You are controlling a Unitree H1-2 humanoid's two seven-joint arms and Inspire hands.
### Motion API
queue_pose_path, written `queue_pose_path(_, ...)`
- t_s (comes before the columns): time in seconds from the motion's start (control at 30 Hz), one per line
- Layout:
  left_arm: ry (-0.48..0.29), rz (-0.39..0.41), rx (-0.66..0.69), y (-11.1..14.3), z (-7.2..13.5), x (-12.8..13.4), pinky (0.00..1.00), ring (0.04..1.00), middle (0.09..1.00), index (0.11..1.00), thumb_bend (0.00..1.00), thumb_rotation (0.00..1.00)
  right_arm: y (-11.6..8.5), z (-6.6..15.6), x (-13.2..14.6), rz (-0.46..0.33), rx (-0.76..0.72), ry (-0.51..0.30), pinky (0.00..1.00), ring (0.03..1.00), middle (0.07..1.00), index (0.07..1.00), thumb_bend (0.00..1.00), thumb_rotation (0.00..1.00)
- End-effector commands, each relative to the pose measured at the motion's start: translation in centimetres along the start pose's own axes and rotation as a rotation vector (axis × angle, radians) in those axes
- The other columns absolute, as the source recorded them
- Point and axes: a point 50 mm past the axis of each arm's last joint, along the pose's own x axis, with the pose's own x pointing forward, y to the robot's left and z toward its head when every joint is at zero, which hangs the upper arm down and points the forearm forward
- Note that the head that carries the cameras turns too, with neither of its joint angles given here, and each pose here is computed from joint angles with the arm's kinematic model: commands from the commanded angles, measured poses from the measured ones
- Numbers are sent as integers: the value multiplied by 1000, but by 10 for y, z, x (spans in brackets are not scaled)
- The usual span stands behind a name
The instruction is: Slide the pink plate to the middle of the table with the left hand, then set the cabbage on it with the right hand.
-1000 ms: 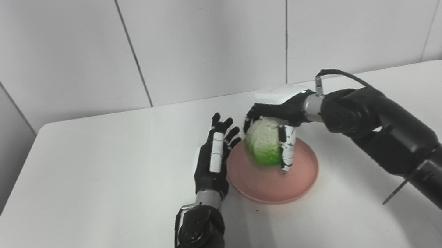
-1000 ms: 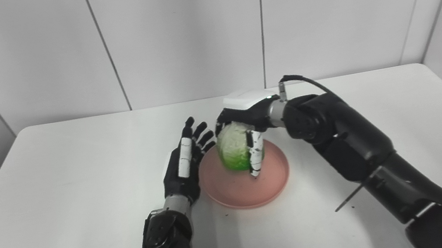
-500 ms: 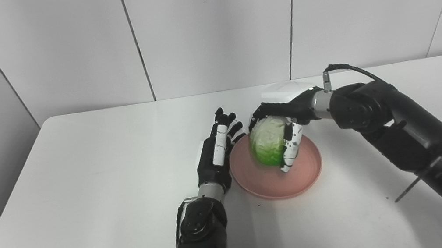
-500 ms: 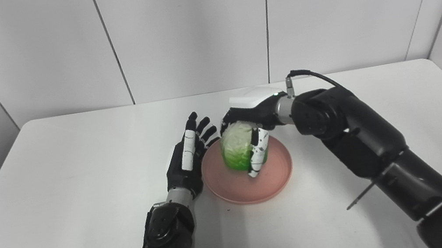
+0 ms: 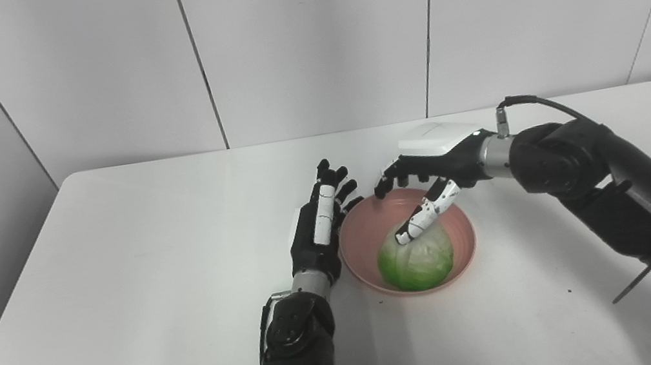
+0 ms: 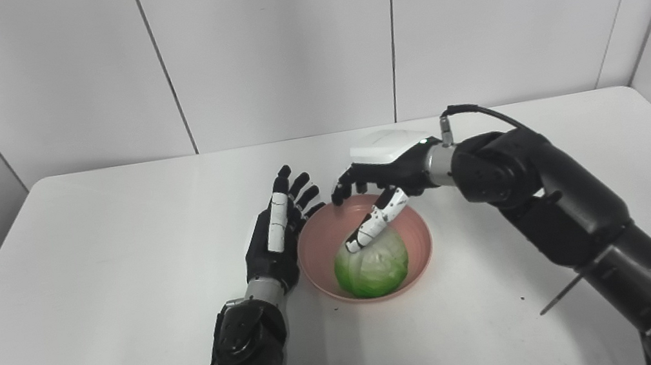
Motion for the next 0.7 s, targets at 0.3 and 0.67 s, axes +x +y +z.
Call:
queue_pose_path(0.3,18,16,-43,5,-8,2,862,918,952,987,945,824,-54,-16,-41,-284,99,-48,556,653,704,709,983,654)
queue_pose_path(0.67,-81,84,-68,10,8,6,889,929,945,998,984,826,14,-62,-41,-796,1044,-63,690,748,821,847,917,955)
